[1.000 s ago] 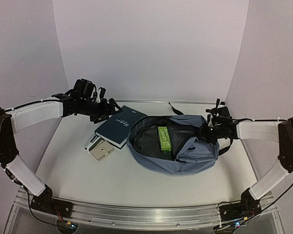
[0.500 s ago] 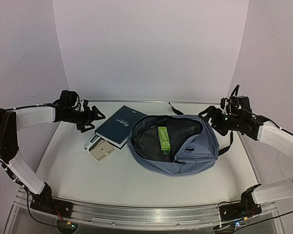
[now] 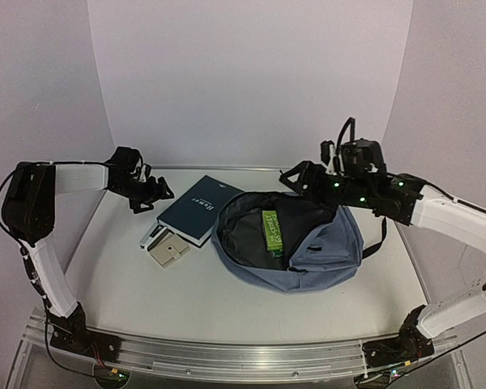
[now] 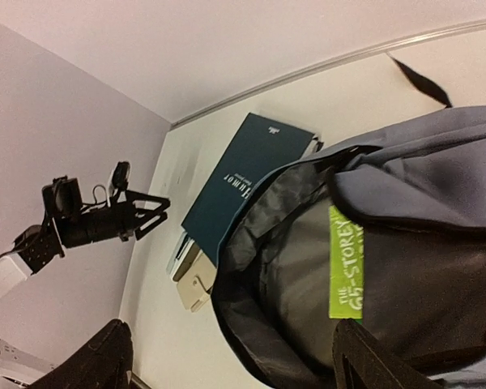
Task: Pack the student bag
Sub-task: Pick up the book from the center of the board.
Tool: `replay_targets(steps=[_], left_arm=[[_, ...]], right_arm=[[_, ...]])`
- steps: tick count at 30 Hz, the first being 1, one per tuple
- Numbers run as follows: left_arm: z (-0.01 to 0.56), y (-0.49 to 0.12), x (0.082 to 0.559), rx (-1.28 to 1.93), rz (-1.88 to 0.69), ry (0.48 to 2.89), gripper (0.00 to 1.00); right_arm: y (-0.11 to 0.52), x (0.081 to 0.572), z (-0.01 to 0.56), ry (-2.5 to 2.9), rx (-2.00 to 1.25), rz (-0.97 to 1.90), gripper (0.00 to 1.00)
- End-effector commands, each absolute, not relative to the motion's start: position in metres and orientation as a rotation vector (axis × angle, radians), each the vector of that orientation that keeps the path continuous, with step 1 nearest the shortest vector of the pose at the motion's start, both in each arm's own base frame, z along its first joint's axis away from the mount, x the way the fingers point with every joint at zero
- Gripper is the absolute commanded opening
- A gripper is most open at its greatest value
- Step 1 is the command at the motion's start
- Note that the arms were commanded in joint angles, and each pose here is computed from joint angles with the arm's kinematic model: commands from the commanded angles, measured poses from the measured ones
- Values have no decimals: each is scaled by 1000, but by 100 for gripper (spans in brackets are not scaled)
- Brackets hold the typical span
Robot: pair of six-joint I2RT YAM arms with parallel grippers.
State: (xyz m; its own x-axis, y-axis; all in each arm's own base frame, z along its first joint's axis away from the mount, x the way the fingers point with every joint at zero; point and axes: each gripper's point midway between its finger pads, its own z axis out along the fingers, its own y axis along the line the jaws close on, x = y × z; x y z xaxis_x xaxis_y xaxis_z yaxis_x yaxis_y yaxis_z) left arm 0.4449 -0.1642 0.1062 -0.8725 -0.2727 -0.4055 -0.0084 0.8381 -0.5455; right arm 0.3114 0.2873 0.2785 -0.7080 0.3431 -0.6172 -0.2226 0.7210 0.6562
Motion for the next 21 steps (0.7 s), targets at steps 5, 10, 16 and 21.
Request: replay_targets(steps=[5,10,16,21], left_arm=[[87,-159,472,-134,-659,2560,89],[79,-171,470,-89,-751,2560,89],[72,-175,468,-70,-781,2570,88],[67,-179,463,-65,-818,2576,88]], right_arm=[[414,300,262,2172,-19,1043,76],[481,292,232,2214,-80,1124,69],[544,293,183,2283,-98,1196,61],[554,310,127,2343,5,1100,58]])
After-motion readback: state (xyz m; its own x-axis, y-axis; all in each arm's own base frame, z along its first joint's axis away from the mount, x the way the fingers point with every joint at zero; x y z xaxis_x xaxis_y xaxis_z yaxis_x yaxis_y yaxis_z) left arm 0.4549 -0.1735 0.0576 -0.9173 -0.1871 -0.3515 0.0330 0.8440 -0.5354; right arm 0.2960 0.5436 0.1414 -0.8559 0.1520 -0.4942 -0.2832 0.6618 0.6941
